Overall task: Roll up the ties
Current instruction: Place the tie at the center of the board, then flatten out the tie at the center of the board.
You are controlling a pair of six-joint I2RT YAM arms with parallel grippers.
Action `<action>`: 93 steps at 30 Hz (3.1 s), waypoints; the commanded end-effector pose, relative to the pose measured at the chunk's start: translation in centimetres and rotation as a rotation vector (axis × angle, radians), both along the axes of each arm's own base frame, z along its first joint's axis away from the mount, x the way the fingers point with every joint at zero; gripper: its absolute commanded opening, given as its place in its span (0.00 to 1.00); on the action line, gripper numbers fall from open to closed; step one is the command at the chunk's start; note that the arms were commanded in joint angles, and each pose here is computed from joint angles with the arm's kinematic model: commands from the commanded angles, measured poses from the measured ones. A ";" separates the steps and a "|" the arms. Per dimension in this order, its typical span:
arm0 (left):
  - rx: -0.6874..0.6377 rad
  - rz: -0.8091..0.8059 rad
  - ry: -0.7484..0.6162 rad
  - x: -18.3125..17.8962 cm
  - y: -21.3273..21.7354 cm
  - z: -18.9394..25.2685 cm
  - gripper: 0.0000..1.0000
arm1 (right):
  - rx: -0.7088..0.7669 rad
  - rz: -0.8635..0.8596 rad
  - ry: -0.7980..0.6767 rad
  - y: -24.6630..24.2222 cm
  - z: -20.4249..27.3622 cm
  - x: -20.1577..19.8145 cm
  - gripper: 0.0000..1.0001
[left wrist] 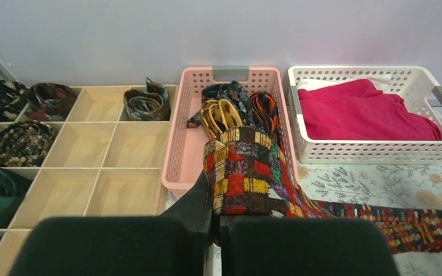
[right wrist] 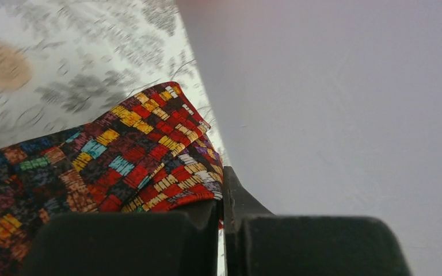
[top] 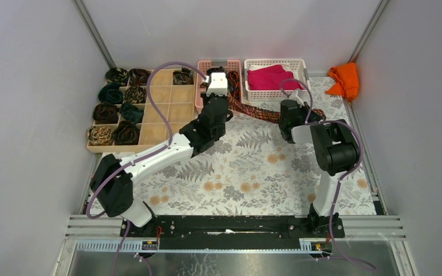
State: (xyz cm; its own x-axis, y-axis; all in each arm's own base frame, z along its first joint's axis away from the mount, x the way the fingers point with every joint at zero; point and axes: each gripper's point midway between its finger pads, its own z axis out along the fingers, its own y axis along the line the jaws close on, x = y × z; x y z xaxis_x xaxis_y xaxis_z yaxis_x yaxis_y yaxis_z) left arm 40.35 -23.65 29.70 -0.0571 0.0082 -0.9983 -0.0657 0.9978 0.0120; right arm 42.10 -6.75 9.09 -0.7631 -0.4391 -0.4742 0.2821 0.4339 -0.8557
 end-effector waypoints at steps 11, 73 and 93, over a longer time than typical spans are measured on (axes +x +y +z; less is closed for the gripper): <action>-0.096 0.020 0.012 1.0 0.0 -3.1 0.00 | -0.317 -0.110 -0.182 -0.7 8.6 5.0 0.00; -0.083 0.228 0.241 -2.9 11.6 -10.6 0.00 | 0.996 -0.313 0.085 3.6 -8.3 2.2 0.00; -0.139 0.130 0.369 -4.4 9.9 -14.5 0.00 | 1.054 -0.379 0.050 -2.3 -10.7 9.0 0.04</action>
State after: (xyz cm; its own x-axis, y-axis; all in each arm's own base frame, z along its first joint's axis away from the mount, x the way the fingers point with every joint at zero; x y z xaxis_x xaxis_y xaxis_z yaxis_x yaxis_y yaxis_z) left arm 36.47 -13.34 16.19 -0.3736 -0.1121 -0.9208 -0.2239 0.9742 -0.0278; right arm 51.94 -10.91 1.36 -0.7219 0.4225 -0.5481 0.5816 0.7996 -0.1497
